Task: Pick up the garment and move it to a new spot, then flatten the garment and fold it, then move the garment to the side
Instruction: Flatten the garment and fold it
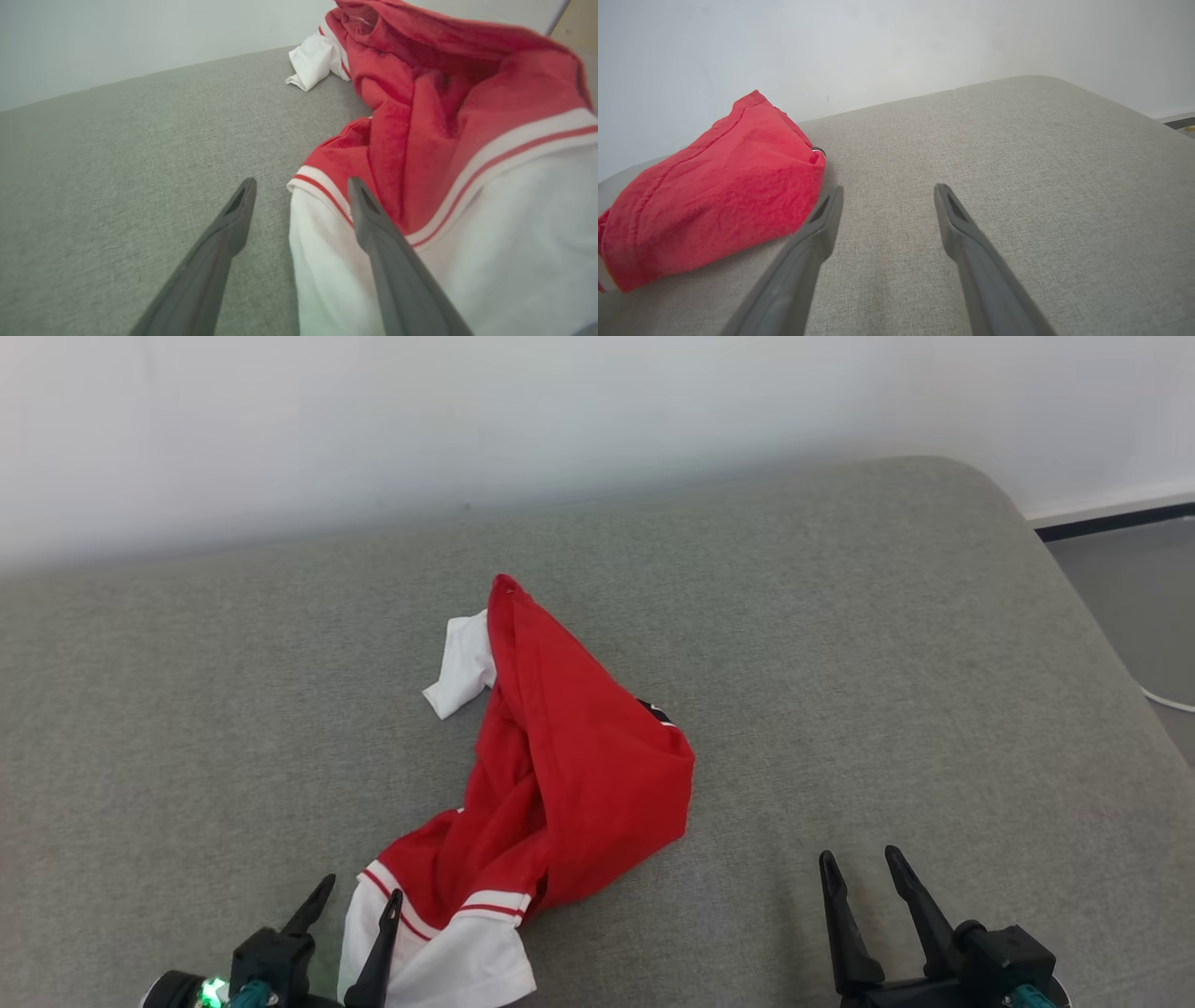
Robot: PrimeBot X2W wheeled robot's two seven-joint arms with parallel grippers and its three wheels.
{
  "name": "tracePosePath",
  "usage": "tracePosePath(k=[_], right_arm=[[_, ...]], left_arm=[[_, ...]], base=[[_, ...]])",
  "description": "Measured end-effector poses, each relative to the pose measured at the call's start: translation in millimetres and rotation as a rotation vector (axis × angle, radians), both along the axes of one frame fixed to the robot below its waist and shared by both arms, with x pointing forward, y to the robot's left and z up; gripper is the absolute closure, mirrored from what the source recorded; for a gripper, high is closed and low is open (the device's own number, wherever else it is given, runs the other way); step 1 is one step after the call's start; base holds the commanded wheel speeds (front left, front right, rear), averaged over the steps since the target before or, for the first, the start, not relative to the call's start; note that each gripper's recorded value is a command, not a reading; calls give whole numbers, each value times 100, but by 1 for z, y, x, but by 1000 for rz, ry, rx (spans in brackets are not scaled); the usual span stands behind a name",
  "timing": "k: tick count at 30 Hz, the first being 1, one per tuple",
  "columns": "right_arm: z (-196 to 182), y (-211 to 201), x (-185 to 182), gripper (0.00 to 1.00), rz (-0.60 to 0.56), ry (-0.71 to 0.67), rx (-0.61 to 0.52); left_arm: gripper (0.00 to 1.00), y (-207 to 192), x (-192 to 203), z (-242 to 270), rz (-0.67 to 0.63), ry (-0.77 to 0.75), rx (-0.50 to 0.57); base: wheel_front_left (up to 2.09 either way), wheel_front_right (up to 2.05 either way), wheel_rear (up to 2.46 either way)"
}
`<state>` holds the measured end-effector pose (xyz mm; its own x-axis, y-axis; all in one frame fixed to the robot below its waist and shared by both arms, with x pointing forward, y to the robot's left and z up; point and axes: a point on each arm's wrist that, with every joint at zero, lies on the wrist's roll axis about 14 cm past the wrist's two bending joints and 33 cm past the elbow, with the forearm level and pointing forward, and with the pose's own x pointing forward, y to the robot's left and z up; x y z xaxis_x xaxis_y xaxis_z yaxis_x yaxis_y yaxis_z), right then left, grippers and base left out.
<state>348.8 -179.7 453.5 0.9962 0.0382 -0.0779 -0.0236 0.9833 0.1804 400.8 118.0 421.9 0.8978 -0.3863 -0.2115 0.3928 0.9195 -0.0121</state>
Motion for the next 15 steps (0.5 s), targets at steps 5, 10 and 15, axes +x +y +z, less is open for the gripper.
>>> tracePosePath(k=[5, 10, 15], right_arm=[[-2, -8, -4, 0, -26, 9, 2], [-2, -13, -7, 0, -45, 10, 6], [0, -17, -9, 0, -60, 3, 11]], left_arm=[[0, -12, 10, -14, -69, 57, 36], [100, -19, 16, -24, -125, 119, 87], [100, -17, 31, -8, -113, 77, 64]], base=[[0, 0, 0], [0, 0, 0], [0, 0, 0]])
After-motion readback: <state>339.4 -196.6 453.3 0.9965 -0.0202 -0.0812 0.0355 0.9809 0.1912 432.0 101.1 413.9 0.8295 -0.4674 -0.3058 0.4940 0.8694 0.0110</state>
